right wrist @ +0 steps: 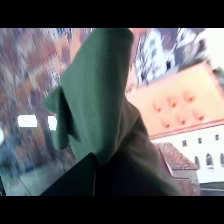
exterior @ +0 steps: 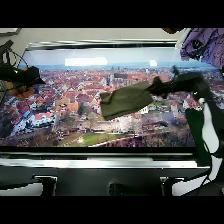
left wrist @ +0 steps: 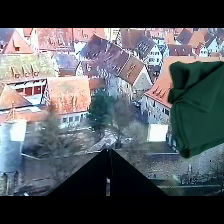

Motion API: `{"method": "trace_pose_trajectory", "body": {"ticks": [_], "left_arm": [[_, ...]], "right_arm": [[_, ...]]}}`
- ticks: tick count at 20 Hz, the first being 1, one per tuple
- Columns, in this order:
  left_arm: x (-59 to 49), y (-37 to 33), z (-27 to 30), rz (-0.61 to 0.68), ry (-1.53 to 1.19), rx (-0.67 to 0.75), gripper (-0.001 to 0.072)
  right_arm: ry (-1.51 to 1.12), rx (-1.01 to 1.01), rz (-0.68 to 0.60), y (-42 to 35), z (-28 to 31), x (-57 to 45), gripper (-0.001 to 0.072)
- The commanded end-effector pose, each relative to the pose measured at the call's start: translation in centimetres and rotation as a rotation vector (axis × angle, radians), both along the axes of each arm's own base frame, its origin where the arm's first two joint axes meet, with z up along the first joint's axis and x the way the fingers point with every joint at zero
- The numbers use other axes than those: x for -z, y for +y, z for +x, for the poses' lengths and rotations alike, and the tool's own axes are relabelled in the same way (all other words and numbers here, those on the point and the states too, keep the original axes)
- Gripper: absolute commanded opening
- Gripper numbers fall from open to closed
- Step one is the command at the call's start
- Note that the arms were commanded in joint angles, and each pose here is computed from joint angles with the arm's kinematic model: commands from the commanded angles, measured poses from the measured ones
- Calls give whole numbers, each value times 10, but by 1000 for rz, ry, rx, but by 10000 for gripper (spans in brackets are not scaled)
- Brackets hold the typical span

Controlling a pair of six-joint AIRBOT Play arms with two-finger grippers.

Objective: Fold the clothes and pants, and hang the long-sleeved shirts on hangers.

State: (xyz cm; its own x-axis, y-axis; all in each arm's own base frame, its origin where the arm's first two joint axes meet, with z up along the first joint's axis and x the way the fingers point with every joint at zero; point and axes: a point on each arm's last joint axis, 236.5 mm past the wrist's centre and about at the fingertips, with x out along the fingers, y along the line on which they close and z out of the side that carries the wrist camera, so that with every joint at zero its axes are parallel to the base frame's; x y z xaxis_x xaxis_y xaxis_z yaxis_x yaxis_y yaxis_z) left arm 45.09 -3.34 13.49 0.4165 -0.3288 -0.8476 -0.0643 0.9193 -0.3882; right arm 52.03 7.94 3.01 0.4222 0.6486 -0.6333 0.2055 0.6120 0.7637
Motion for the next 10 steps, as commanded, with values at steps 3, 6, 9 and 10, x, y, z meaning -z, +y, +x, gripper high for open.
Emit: {"method": "trace_pose_trajectory", "body": {"ticks": [3,6,9,10], "left_arm": [[0,-5,0,0,0,10,18],[0,-5,0,0,1,10,18],[0,-5,0,-1,1,11,18],[0,-5,0,-1,1,11,19]], "right_arm": [[-41,287,-76,-118,12,-65,25],[-54,459,-97,-185,-1,-88,24],[-38,610,-75,-233,-19,-105,24],[-29,662,-77,-247,-27,-110,24]]}}
